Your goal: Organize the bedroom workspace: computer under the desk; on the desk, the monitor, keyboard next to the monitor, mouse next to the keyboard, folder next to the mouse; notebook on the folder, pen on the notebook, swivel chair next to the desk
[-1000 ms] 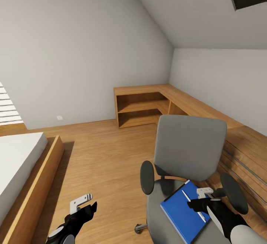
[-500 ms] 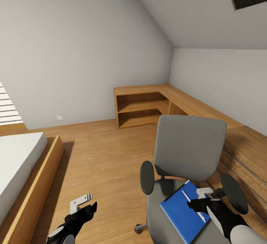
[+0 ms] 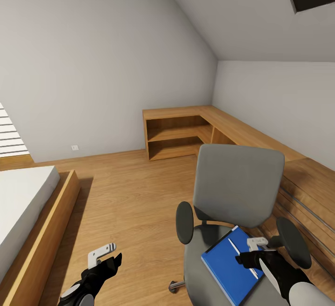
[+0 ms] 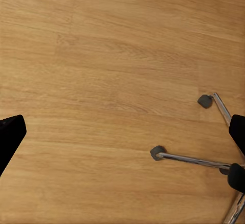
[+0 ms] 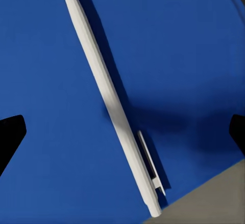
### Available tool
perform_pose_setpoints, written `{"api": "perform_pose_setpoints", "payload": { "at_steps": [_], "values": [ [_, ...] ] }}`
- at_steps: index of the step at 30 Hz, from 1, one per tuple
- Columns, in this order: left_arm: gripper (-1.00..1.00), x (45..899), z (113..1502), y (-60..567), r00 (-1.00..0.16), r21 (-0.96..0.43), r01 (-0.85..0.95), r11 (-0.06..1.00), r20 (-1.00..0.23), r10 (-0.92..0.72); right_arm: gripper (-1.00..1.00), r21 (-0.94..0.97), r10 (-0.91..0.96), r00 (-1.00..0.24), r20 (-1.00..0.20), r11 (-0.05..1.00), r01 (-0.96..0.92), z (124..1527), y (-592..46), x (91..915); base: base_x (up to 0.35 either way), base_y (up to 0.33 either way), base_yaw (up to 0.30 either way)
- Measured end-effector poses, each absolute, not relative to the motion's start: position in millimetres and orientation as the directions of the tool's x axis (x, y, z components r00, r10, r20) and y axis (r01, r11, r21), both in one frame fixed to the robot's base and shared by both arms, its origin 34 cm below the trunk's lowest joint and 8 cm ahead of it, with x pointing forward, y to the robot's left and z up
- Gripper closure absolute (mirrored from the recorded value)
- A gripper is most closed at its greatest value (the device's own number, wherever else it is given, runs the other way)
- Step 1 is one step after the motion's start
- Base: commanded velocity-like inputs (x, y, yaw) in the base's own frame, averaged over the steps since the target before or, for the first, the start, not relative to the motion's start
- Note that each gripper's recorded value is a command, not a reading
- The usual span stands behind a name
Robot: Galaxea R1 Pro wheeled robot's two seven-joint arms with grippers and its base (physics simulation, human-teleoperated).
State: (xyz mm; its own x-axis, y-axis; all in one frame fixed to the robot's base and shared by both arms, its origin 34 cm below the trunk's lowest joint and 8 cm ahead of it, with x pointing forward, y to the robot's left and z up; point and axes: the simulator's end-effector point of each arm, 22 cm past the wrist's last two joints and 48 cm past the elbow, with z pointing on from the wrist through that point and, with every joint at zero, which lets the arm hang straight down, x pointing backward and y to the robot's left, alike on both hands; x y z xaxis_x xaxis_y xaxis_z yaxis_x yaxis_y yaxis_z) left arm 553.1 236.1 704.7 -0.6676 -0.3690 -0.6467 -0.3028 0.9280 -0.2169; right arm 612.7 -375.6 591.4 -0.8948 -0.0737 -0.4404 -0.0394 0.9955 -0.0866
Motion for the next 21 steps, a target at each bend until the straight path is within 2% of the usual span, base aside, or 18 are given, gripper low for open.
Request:
{"api": "perform_pose_setpoints", "payload": {
  "at_steps": [21],
  "values": [
    [-1.0, 552.6, 691.4, 236.2, -0.667, -0.216, -0.304, 0.928, -0.647, -0.369, -1.0, -0.086, -0.075, -0.896, -0.438, 0.995, -0.041, 577.6, -374.5, 611.9, 0.0, 0.0, 0.0]
  ]
}}
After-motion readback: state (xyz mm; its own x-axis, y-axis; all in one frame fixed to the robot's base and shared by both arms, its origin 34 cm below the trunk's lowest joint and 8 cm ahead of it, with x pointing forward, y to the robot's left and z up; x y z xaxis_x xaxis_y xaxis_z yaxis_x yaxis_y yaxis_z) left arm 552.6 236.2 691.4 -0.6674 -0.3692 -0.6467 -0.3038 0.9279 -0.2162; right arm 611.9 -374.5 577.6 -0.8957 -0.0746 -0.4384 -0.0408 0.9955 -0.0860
